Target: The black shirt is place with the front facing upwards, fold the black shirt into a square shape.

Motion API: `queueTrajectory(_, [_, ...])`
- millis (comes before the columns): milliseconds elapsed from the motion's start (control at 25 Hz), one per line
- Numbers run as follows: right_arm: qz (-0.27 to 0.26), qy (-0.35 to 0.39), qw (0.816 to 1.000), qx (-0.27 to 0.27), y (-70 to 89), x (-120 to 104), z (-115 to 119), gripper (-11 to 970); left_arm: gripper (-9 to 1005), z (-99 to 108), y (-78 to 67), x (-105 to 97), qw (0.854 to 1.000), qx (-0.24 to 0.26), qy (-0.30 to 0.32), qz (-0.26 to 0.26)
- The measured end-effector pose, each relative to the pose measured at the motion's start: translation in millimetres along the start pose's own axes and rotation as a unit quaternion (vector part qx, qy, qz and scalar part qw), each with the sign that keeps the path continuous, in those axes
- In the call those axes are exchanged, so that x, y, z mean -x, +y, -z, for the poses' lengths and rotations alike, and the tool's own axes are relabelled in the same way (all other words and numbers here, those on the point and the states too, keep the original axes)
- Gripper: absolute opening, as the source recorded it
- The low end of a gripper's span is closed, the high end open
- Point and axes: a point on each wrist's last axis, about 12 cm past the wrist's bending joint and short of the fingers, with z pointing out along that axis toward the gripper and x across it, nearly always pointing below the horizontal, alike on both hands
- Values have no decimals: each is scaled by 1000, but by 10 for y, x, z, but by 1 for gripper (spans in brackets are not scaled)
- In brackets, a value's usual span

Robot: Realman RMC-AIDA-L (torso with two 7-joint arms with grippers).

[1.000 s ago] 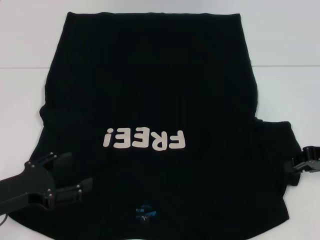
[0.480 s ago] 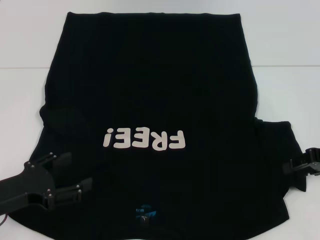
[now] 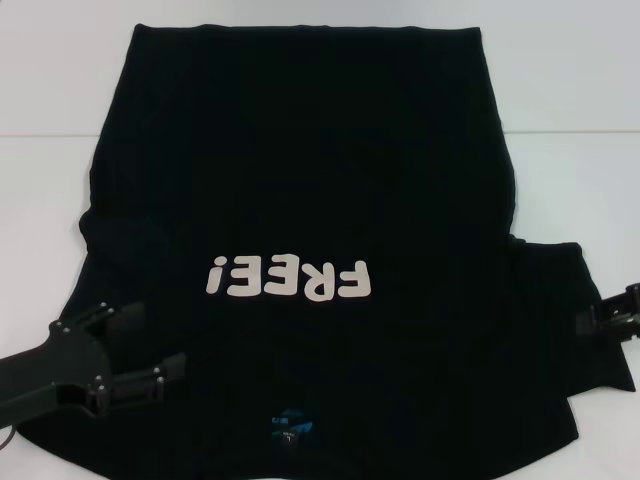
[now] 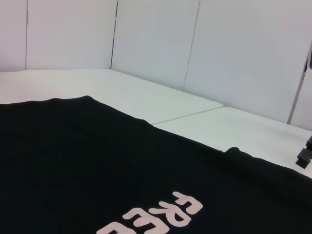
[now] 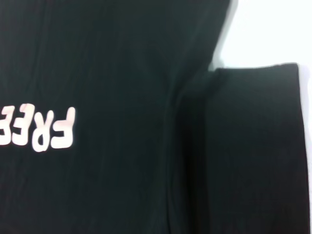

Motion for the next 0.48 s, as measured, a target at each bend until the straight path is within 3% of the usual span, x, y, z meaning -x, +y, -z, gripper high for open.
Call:
queueTrajectory(240, [9, -3, 1000, -22, -11, 27, 180, 643, 935, -9, 4, 10, 1000, -1, -1, -1])
queueTrajectory(480, [7, 15, 999, -42, -64, -21, 182, 830, 935, -13, 4, 12, 1000, -1, -1, -1])
